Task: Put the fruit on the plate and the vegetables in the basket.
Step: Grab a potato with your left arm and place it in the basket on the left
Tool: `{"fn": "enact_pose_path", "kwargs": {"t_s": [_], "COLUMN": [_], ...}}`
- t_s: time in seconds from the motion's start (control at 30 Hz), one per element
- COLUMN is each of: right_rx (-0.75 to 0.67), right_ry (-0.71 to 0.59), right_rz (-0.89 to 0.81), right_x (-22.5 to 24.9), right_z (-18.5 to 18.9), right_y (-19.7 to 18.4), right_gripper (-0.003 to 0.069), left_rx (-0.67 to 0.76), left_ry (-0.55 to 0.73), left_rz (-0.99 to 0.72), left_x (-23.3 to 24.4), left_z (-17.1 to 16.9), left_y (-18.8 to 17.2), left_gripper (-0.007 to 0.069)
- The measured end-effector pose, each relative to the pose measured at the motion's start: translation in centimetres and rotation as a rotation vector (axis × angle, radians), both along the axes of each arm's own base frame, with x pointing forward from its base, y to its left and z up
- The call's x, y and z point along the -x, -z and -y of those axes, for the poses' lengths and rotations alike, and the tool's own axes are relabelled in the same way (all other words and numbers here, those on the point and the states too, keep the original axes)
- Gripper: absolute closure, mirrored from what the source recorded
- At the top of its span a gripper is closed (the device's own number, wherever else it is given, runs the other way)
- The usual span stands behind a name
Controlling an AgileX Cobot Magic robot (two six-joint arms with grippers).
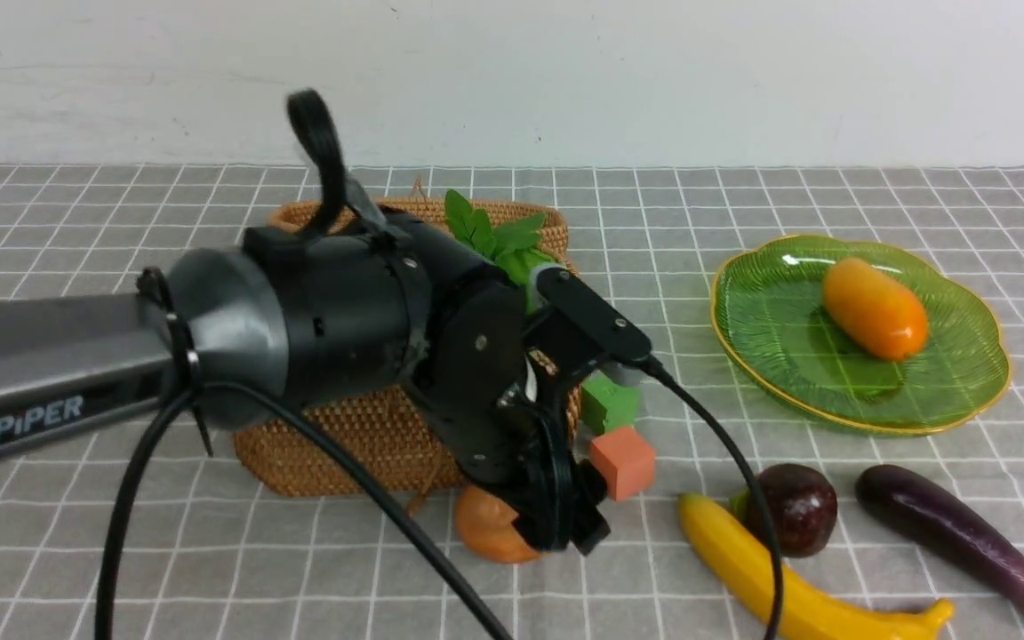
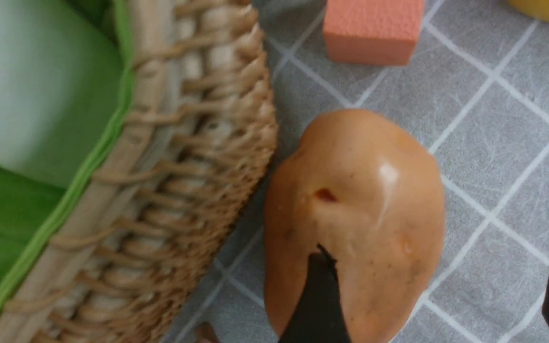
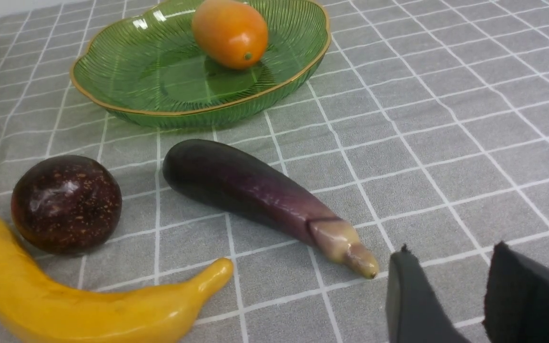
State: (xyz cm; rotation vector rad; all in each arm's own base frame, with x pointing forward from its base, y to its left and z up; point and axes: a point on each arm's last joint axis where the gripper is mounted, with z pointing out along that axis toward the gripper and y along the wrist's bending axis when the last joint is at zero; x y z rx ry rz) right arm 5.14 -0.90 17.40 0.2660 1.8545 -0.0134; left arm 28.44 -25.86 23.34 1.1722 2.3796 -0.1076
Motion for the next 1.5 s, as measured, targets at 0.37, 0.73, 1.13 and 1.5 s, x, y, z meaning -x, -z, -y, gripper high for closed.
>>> {"fn": "enact_pose_path", "kwargs": {"t_s": [0.37,0.73,1.13,1.5], "right_rx": [0.0,0.0,0.0,0.0], "right_ry": [0.0,0.0,0.0,0.0], "right_rz": [0.0,0.0,0.0,0.0], "right_x": [0.0,0.0,0.0,0.0], "right_z": [0.0,0.0,0.0,0.0], "right_y": [0.0,0.0,0.0,0.0], "right_gripper": [0.0419,0.0419,0.0419,0.0418], "left_rx": [-0.114,-0.134,-0.1,0.103], "left_ry": [-0.04,-0.039,0.037,-0.077], "left_rz": [0.045,0.04,0.046,0.262], "left_x": [-1.4,-1.4,0.9,0.3], "left_z": [1.0,1.0,-0.6,-6.2], "left_y": [4.0,3.8,-2.0,-10.2], "left_gripper": [0.0055,0.0085,0.009,0.0091]}}
